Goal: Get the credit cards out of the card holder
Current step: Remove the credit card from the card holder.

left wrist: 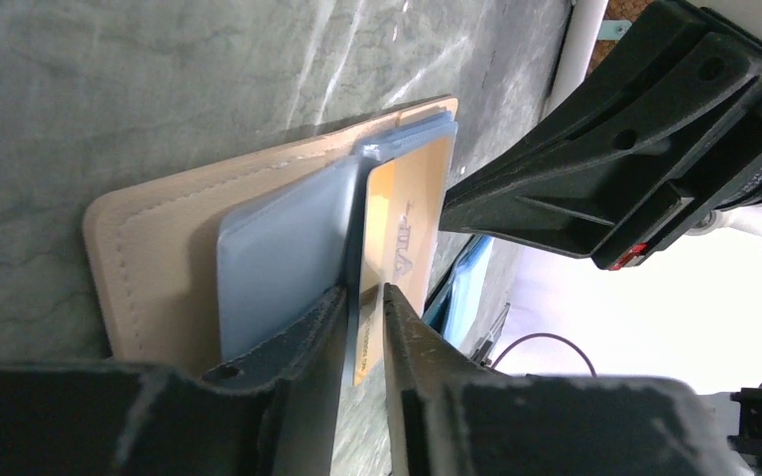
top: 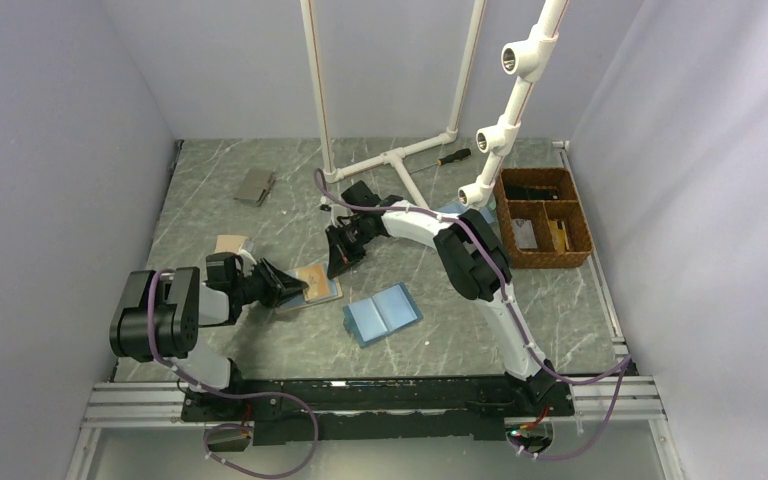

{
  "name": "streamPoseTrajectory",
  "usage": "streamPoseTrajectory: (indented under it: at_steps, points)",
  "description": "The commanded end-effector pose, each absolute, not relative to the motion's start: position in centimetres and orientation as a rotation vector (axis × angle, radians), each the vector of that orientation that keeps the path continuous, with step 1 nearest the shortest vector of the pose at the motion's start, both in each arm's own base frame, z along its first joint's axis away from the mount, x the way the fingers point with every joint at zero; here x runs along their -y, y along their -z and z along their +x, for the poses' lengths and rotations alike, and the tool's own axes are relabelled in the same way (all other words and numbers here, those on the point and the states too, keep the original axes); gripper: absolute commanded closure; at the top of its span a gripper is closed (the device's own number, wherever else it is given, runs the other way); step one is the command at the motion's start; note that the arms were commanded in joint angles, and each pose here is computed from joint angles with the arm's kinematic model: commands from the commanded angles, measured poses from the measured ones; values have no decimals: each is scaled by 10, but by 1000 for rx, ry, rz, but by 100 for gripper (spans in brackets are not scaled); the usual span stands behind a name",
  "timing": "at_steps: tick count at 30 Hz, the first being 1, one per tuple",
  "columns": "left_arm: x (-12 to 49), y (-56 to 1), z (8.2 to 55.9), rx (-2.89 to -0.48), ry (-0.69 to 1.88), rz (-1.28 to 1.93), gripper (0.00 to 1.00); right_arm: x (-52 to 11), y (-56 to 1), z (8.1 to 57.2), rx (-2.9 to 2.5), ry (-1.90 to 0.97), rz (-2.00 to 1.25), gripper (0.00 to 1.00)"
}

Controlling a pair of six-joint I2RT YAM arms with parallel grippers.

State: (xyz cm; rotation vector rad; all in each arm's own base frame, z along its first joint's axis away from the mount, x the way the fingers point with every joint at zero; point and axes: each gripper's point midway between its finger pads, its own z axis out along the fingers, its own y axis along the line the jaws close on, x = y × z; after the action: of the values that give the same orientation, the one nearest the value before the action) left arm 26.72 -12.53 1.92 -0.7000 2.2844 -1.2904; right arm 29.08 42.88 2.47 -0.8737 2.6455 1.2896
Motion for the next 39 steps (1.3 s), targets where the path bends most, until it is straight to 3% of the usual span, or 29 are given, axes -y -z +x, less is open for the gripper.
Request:
streamPoseTrajectory:
  at_steps: [1, 7, 25, 32, 39]
  points:
    - [122, -4, 266, -2314, 1227, -728, 76, -433, -1, 281, -2684, -1226, -929, 99]
    - [123, -7, 267, -2307, 1233, -701, 100, -431, 1, 282, -2688, -1206, -933, 99]
    - [94, -20, 244, -2346, 933, -839, 100, -418, 5, 297, -2696, -1128, -908, 99]
    - [93, -39, 237, -2315, 931, -814, 100, -419, -1, 298, -2673, -1144, -935, 99]
    - [89, -74, 238, -2229, 896, -704, 100, -428, -42, 294, -2519, -1237, -1079, 84]
